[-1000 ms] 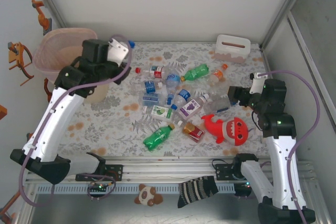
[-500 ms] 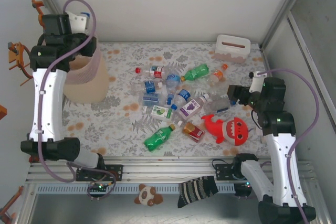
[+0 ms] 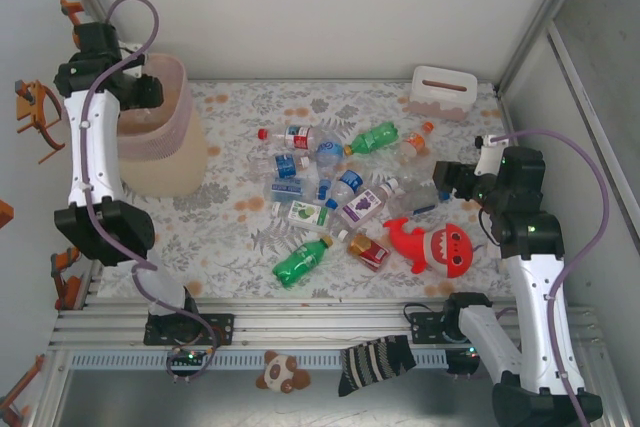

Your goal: Put the plastic bottles in the bin

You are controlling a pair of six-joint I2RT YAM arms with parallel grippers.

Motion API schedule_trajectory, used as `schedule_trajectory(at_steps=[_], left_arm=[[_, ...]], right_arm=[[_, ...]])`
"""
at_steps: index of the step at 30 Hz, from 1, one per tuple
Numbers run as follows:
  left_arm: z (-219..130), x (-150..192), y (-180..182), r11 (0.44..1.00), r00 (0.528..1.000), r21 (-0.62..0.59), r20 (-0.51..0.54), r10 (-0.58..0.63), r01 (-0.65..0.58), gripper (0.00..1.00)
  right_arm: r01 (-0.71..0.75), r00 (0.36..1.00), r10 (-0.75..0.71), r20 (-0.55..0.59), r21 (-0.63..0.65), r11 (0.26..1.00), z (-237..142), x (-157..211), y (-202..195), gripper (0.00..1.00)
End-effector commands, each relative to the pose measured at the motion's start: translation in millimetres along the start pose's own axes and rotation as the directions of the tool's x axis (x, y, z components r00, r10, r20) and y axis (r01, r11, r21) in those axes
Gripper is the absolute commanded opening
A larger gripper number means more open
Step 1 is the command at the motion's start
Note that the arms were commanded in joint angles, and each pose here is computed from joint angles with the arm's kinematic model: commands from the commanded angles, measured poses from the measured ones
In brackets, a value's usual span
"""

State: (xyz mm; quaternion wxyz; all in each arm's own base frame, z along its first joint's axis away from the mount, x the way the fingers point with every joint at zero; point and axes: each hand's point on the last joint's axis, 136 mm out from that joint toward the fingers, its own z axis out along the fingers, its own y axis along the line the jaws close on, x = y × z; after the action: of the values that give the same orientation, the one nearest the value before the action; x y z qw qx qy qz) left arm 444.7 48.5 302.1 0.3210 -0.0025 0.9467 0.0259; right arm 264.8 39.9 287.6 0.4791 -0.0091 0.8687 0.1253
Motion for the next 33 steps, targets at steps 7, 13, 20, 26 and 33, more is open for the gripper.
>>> schedule_trajectory(at_steps=[7, 13, 20, 26, 33], left_arm=[[57, 55, 1, 0.999, 0.971, 0.033, -0.236, -0.032, 0.04, 0.4], [87, 83, -1, 0.998, 0.94, 0.043, -0.34, -0.026, 0.043, 0.43], [116, 111, -4, 0.997, 0.901, 0.055, -0.432, -0.024, 0.053, 0.46], [124, 117, -6, 0.997, 0.897, 0.059, -0.44, -0.026, 0.058, 0.57], [105, 98, -8, 0.995, 0.929, 0.069, -0.367, -0.037, 0.067, 0.69]], right_arm=[[0.012, 0.999, -0.01, 0.044, -0.026, 1.0, -4, -14, 7, 0.81], [0.01, 0.999, -0.009, 0.043, -0.025, 1.0, -3, -13, 7, 0.81], [0.002, 0.999, -0.001, 0.035, -0.026, 1.0, -2, -9, 7, 0.81], [-0.007, 1.0, 0.007, 0.016, -0.02, 1.0, -2, -5, 6, 0.81], [-0.018, 1.0, 0.018, -0.002, -0.028, 0.999, -2, -1, 7, 0.81]])
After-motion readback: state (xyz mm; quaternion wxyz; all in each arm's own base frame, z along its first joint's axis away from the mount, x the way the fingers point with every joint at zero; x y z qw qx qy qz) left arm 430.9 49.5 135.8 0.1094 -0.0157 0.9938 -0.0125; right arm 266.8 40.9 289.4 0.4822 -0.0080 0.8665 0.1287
